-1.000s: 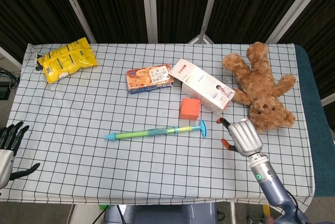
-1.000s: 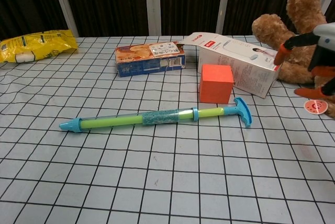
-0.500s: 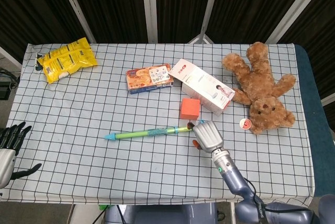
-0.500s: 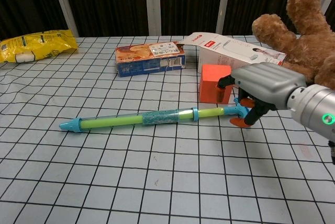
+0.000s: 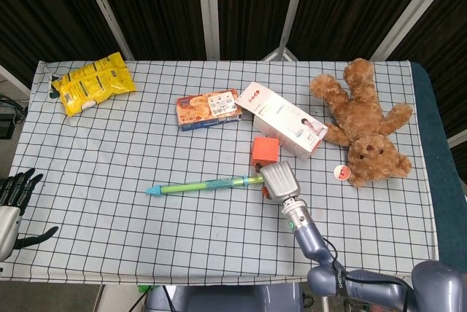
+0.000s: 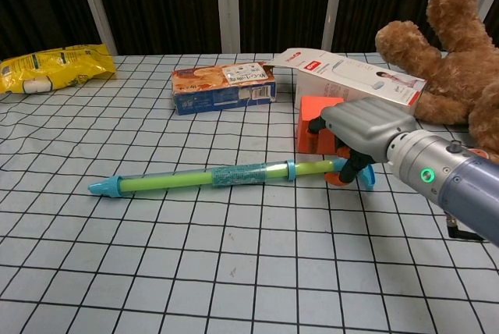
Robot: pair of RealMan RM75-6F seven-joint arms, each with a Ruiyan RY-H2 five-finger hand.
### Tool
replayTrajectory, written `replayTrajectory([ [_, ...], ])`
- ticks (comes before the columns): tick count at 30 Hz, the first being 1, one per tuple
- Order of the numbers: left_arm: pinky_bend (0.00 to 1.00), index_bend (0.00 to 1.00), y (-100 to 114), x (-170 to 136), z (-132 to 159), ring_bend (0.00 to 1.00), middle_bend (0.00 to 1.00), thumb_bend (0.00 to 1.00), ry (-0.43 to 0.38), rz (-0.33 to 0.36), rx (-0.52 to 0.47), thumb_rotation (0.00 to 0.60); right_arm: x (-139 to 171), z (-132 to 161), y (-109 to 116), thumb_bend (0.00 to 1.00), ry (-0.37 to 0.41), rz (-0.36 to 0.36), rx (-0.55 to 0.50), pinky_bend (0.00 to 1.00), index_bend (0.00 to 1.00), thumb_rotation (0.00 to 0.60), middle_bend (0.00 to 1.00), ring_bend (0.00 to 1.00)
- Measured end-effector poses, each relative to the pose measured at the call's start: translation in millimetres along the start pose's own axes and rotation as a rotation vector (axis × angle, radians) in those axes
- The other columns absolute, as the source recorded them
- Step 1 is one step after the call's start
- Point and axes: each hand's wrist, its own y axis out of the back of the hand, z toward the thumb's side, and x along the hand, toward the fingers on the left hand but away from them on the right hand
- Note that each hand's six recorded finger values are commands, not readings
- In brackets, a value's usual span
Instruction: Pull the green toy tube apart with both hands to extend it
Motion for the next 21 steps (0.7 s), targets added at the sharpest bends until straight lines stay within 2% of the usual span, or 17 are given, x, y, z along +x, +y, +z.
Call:
replayTrajectory([
  [14,0.0,0.0,0.8,0.4,1.9,0.0,0.0,0.12,-0.005,0.004,-0.015,0.6,0.1,-13.9,-10.0,0.32,-0.043,0.031,0.017,0.91,0.48,0.6,1.0,1.0],
  [21,0.0,0.0,0.8,0.4,2.4,0.0,0.0,0.12,-0.006,0.005,-0.016,0.6,0.3,-18.1,-13.2,0.35,-0.052,0.042,0.029,0.91,0.56,0.6,1.0,1.0],
])
